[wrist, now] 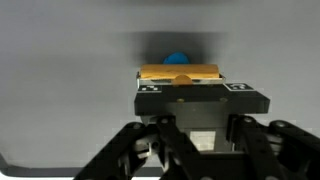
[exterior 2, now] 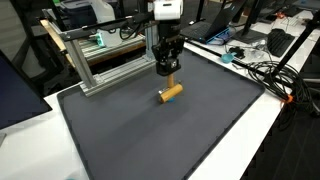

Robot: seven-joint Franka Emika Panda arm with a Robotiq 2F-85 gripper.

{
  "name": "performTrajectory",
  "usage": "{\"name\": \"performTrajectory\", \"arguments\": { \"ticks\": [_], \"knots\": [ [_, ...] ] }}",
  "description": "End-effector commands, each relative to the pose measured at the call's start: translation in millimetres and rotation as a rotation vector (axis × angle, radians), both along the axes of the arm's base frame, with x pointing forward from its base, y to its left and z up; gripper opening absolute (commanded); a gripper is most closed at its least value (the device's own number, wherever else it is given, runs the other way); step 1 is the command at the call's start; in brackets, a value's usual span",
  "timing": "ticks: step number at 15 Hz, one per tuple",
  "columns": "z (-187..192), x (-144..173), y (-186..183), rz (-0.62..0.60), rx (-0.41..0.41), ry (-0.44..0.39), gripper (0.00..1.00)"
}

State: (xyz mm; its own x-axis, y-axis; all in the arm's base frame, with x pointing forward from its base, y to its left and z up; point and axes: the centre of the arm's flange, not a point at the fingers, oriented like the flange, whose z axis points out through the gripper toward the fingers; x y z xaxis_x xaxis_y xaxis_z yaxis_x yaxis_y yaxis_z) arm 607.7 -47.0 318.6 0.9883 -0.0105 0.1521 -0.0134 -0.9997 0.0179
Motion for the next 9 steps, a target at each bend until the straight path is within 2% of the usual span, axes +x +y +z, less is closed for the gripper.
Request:
{"name": "performTrajectory", "arguments": {
  "ticks": [1, 5, 9],
  "knots": [
    [-9.2, 0.0, -9.2, -0.026, 0.028, -0.020, 0.22],
    [-3.9, -2.1, -7.6, -0.012, 0.015, -0.024, 0.22],
    [30.7, -36.7, -16.4, 0.046, -0.014, -0.164, 0.22]
  ]
}}
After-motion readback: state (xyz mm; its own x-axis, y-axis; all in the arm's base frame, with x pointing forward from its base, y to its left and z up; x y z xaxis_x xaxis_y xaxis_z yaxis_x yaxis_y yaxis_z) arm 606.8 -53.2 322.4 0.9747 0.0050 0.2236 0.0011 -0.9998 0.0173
